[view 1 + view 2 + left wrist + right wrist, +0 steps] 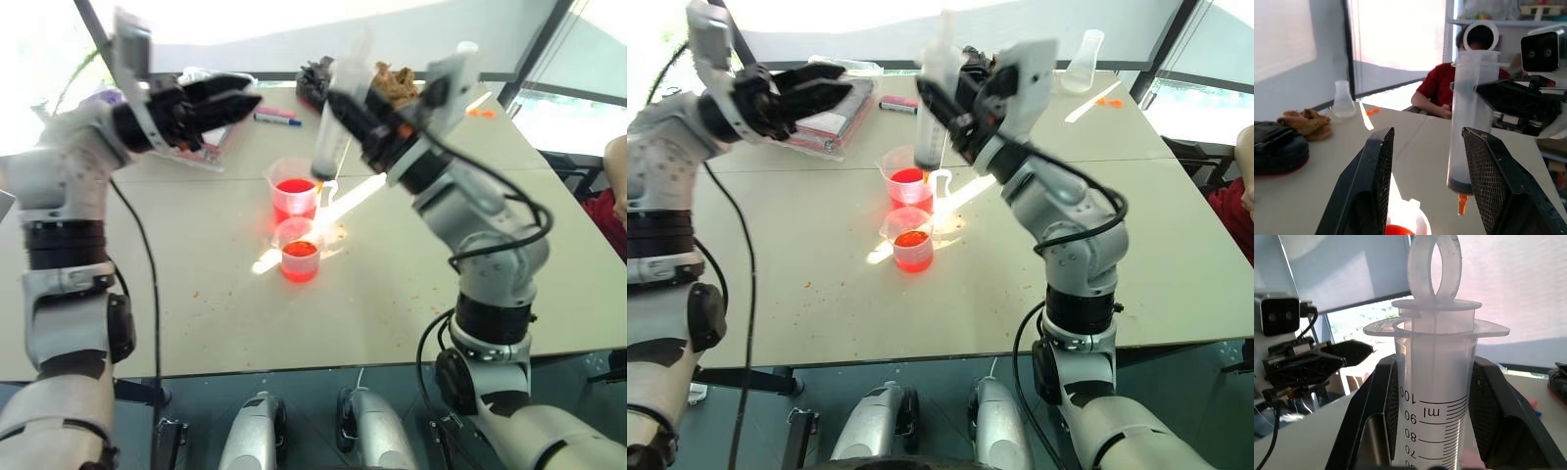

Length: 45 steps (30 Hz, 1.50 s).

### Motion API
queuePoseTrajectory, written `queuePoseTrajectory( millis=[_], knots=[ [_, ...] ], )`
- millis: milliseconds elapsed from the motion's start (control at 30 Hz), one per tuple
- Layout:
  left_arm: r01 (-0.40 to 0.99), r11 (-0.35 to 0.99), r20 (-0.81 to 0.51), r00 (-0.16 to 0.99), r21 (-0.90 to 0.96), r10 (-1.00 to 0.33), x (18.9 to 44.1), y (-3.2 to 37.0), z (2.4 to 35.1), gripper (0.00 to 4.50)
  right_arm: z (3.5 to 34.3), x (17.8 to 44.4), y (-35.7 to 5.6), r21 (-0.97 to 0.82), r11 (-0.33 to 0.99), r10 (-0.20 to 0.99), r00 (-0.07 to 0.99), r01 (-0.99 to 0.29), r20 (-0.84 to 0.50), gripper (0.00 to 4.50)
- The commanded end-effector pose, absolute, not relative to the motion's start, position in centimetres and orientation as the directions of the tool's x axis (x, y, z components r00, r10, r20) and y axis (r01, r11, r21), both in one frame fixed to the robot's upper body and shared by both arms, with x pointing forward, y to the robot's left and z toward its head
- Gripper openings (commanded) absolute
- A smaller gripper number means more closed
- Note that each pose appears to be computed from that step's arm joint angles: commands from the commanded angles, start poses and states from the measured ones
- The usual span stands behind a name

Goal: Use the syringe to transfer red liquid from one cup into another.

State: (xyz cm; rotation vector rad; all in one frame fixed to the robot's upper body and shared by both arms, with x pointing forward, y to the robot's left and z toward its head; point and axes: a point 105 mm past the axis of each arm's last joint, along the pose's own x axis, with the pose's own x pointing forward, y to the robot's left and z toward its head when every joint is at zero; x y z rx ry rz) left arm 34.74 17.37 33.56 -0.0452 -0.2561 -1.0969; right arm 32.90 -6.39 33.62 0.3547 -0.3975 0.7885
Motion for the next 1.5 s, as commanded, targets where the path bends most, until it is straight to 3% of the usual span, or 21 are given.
queuePoseTrajectory(
  millis=[33, 133, 267, 367, 533, 867, 1067, 1100, 1267, 1400, 1500],
  knots=[
    [0.858, 0.511, 0.240, 0.486, 0.051, -0.840, 33.1, 19.4, 33.3, 2.35, 36.5, 32.3, -8.5, 0.306, 0.548, 0.569, 0.615, -0.779, 0.546, 1.41],
    [0.837, 0.547, 0.182, 0.533, 0.028, -0.826, 31.7, 20.1, 31.4, 2.35, 34.8, 33.8, -10.6, 0.307, 0.615, 0.622, 0.686, -0.726, 0.378, 1.41],
    [0.777, 0.628, 0.103, 0.622, 0.047, -0.777, 30.6, 20.4, 28.4, 2.35, 27.8, 36.3, -14.5, 0.374, 0.743, 0.625, 0.776, -0.555, -0.088, 1.41],
    [0.757, 0.652, 0.083, 0.648, 0.035, -0.757, 29.9, 20.0, 26.6, 2.35, 24.0, 36.5, -15.8, 0.417, 0.780, 0.608, 0.721, -0.466, -0.333, 1.41],
    [0.749, 0.662, 0.050, 0.662, -0.013, -0.748, 28.6, 18.9, 23.5, 2.35, 20.3, 36.9, -16.8, 0.452, 0.808, 0.583, 0.625, -0.378, -0.520, 1.41],
    [0.718, 0.693, 0.045, 0.695, -0.061, -0.717, 27.9, 17.5, 20.9, 2.35, 17.2, 39.0, -15.2, 0.498, 0.805, 0.587, 0.550, -0.323, -0.593, 1.41],
    [0.696, 0.714, 0.035, 0.718, -0.071, -0.696, 28.1, 18.0, 20.5, 2.38, 16.4, 39.3, -15.4, 0.484, 0.818, 0.571, 0.547, -0.311, -0.612, 4.22],
    [0.693, 0.717, 0.032, 0.720, -0.072, -0.693, 28.2, 18.1, 20.3, 2.38, 16.5, 39.3, -15.6, 0.480, 0.821, 0.566, 0.551, -0.310, -0.613, 4.45],
    [0.691, 0.719, 0.026, 0.722, -0.076, -0.691, 28.2, 18.2, 20.2, 2.38, 17.7, 39.2, -16.9, 0.444, 0.829, 0.556, 0.588, -0.339, -0.587, 4.45],
    [0.680, 0.728, 0.022, 0.732, -0.084, -0.681, 28.2, 18.8, 20.2, 2.38, 21.1, 37.5, -18.1, 0.507, 0.728, 0.676, 0.607, -0.462, -0.417, 4.45],
    [0.677, 0.730, 0.019, 0.734, -0.097, -0.678, 27.9, 19.1, 20.0, 2.38, 22.8, 36.5, -20.0, 0.452, 0.700, 0.698, 0.663, -0.553, -0.270, 4.45]
  ],
)
